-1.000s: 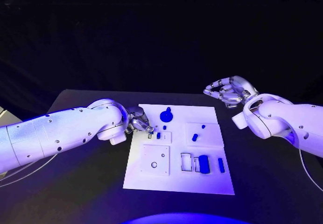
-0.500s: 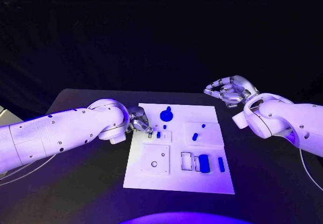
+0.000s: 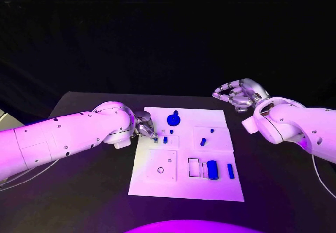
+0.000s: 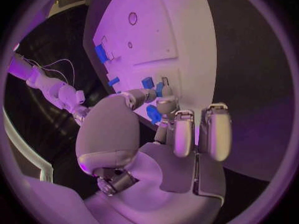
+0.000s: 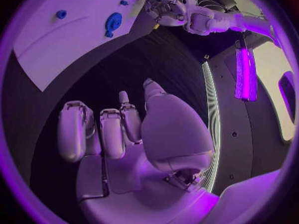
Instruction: Assemble the parts on the task board
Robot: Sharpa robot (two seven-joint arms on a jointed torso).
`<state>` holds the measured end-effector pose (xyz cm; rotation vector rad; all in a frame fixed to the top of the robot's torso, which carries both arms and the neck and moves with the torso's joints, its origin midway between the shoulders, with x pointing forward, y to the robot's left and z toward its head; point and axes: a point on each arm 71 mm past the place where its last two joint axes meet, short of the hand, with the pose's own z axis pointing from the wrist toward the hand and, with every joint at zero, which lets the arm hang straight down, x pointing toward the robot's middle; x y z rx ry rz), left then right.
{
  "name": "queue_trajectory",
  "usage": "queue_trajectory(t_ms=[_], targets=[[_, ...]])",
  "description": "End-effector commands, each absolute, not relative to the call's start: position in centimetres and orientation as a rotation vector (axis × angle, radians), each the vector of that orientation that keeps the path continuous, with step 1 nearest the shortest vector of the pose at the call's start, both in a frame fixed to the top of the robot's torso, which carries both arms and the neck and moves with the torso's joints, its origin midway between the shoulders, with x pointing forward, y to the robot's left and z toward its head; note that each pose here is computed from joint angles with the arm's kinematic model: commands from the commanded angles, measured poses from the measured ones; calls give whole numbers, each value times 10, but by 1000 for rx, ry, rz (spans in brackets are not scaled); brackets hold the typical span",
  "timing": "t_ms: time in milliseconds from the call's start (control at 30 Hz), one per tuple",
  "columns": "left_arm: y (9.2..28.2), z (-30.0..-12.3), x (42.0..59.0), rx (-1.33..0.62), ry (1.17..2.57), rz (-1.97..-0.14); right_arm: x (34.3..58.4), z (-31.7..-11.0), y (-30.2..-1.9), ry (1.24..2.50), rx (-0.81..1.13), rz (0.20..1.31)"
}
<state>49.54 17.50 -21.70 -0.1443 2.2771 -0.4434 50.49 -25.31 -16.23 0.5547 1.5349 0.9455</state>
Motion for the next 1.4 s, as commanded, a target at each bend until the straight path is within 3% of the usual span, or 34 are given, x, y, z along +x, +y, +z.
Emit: queue_trajectory(t_ms=[33, 1400], targets=[[173, -219, 495, -113, 2301, -433, 504, -162, -251, 1542, 534, 958], [169, -223, 496, -74, 2335, -421, 504, -162, -251, 1543, 532, 959]])
